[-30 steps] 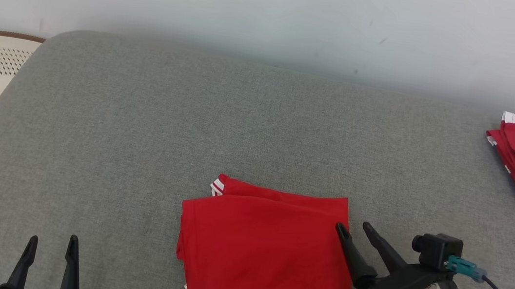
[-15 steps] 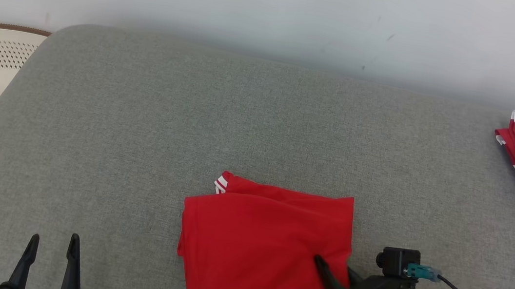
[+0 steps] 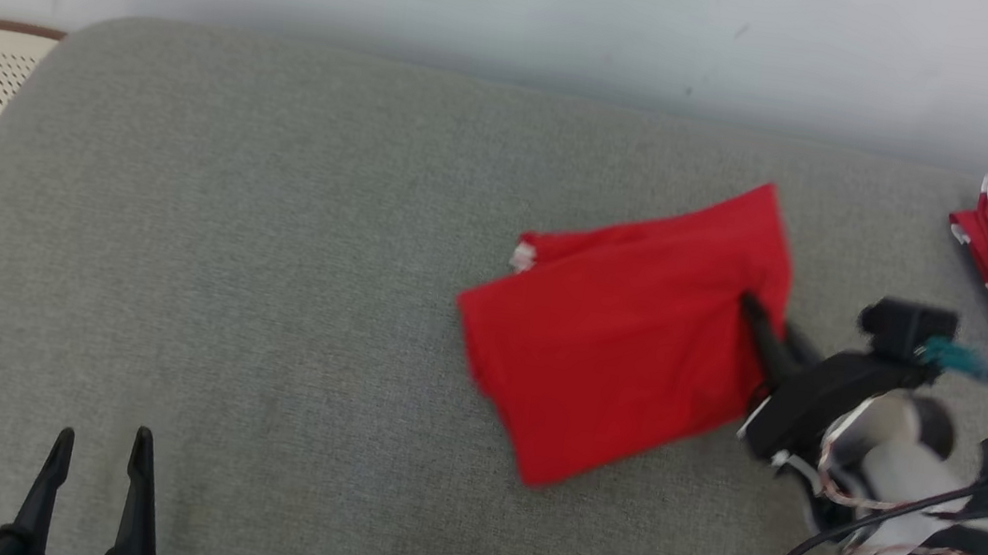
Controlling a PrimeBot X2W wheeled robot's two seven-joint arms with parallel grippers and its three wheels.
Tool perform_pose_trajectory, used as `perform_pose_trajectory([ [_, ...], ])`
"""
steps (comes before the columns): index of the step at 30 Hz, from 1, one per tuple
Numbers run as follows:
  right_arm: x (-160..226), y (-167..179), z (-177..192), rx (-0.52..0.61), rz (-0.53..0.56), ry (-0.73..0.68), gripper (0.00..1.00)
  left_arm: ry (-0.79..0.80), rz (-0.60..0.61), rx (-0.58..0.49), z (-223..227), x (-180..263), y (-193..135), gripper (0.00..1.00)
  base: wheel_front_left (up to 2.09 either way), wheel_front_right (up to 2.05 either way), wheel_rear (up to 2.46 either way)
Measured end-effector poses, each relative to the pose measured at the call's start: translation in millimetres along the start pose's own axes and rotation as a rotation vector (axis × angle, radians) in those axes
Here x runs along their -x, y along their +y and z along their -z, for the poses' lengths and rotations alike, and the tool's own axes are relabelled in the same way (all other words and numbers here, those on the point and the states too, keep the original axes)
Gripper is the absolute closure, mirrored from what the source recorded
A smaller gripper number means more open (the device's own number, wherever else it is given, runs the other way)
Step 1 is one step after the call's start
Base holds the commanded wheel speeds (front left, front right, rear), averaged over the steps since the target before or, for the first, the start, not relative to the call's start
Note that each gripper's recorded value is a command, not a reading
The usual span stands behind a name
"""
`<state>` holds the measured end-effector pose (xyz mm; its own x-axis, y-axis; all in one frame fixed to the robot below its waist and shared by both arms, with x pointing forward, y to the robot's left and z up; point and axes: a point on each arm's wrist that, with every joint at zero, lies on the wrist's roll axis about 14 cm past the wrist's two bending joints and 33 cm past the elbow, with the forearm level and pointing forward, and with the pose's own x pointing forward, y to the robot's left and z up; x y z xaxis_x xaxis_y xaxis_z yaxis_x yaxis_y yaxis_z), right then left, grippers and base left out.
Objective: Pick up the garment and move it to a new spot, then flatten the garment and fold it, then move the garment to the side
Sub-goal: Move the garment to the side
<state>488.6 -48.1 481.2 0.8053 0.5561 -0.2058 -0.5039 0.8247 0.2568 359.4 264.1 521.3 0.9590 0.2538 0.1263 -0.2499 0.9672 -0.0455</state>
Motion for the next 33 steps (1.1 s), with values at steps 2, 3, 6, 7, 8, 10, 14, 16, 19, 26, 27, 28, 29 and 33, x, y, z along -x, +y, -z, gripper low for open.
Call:
perform_pose_trajectory([
  [2,-2.0,-20.2,-10.1,0.018,0.04,-0.017,1.0,-0.003,0.011,0.0,0.2,-5.2,-4.5,0.0,0.0,0.0,0.0],
  [3,-3.0,-29.2,-14.6,0.029,0.055,-0.023,1.0,-0.008,0.016,-0.001,-0.6,-9.3,-6.7,0.0,0.0,0.0,0.0],
  [6,-5.3,-52.8,-26.0,0.068,0.095,-0.035,1.0,-0.008,0.039,0.0,2.2,-18.4,-14.9,0.0,0.0,0.0,0.0],
  [7,-5.7,-60.1,-29.7,0.085,0.105,-0.037,1.0,-0.007,0.046,-0.002,3.4,-21.5,-17.6,0.0,0.0,0.0,0.0],
  [8,-5.6,-68.3,-33.5,0.106,0.118,-0.038,1.0,-0.008,0.054,-0.003,4.2,-24.9,-20.7,0.0,0.0,0.0,0.0],
  [10,-4.2,-85.0,-41.7,0.149,0.144,-0.038,1.0,-0.013,0.071,-0.006,5.5,-32.2,-27.6,0.0,0.0,0.0,0.0],
  [14,4.4,-118.6,-52.5,0.221,0.203,-0.012,1.0,-0.021,0.119,-0.012,8.8,-45.9,-44.9,0.0,0.0,0.0,0.0],
  [16,11.0,-136.5,-56.5,0.263,0.237,0.01,1.0,-0.024,0.144,-0.017,10.8,-52.2,-52.7,0.0,0.0,0.0,0.0],
  [19,19.8,-158.8,-64.6,0.301,0.282,0.029,1.0,-0.033,0.17,-0.017,12.4,-60.4,-62.6,0.0,0.0,0.0,0.0],
  [26,38.6,-200.7,-80.2,0.385,0.369,0.086,1.0,-0.038,0.216,-0.019,18.8,-70.3,-78.4,0.0,0.0,0.0,0.0],
  [27,39.6,-204.7,-83.0,0.393,0.377,0.093,1.0,-0.039,0.221,-0.019,19.7,-71.4,-79.8,0.0,0.0,0.0,0.0],
  [28,41.2,-209.5,-87.0,0.401,0.389,0.097,1.0,-0.04,0.224,-0.021,20.1,-72.6,-80.8,0.0,0.0,0.0,0.0],
  [29,45.1,-219.4,-94.8,0.415,0.412,0.103,1.0,-0.044,0.232,-0.025,21.0,-75.2,-82.7,0.0,0.0,0.0,0.0],
  [33,58.4,-242.8,-100.0,0.423,0.471,0.147,1.0,-0.055,0.244,-0.025,20.1,-78.5,-86.9,0.0,0.0,0.0,0.0],
])
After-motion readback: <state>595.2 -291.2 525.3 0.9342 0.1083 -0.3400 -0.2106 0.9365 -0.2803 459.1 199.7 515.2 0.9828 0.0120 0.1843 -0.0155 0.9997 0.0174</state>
